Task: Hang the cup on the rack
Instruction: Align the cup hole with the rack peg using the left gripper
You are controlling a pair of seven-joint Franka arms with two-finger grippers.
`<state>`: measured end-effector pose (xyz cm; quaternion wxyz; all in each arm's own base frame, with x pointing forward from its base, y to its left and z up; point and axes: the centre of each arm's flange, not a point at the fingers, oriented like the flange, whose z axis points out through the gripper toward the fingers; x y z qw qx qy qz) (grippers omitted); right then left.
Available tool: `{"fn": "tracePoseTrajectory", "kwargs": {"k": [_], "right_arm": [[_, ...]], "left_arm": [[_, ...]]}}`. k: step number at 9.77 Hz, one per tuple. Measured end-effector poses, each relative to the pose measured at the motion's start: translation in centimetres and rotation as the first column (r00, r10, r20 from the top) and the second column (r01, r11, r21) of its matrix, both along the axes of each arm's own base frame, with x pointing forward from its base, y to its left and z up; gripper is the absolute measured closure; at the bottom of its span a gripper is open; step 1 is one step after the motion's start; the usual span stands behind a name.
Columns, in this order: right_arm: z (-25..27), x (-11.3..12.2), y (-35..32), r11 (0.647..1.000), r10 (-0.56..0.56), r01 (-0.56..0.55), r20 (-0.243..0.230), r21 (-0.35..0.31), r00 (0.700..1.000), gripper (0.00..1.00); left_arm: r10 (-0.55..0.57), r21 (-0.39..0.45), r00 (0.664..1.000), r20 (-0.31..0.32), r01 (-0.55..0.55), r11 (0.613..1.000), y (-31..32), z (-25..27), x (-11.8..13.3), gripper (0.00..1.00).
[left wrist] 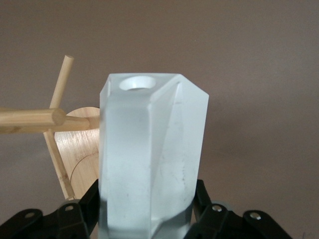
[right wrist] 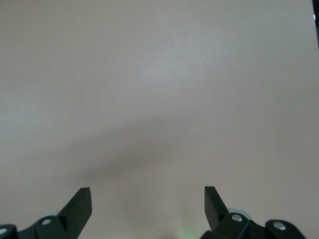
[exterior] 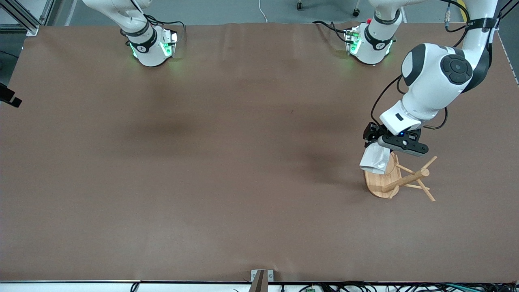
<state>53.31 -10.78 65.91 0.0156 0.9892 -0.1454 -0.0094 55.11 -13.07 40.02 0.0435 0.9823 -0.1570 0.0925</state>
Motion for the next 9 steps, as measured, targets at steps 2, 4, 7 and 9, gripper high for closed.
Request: {"fn": "tracePoseTrajectory", "kwargs": {"k": [2, 4, 7, 9], "right_arm": [[0.1, -0.1, -0.2, 1.0, -0.007, 0.007, 0.008, 0.026, 1.0, 0.0], [0.1, -0.1, -0.4, 0.999, -0.013, 0.013, 0.012, 0.045, 1.0, 0.0], [0.1, -0.1, -0.1, 0.999, -0.009, 0.008, 0.009, 0.049, 1.0, 0.0], [0.1, -0.1, -0.1, 0.999, -0.008, 0.008, 0.004, 0.05, 1.0, 0.0]], "left_arm": [[-0.029, -0.042, 1.0, 0.0, 0.029, 0.999, 1.2, -0.3, 0.4, 0.25], [-0.047, -0.069, 0.999, 0.008, 0.047, 0.996, 3.1, -0.3, 0.8, 0.25], [-0.034, -0.067, 0.999, 0.013, 0.035, 0.997, 4.3, -0.3, 1.0, 0.25], [-0.017, -0.067, 1.0, 0.012, 0.018, 0.998, 5.3, -0.4, 1.2, 0.25]]}}
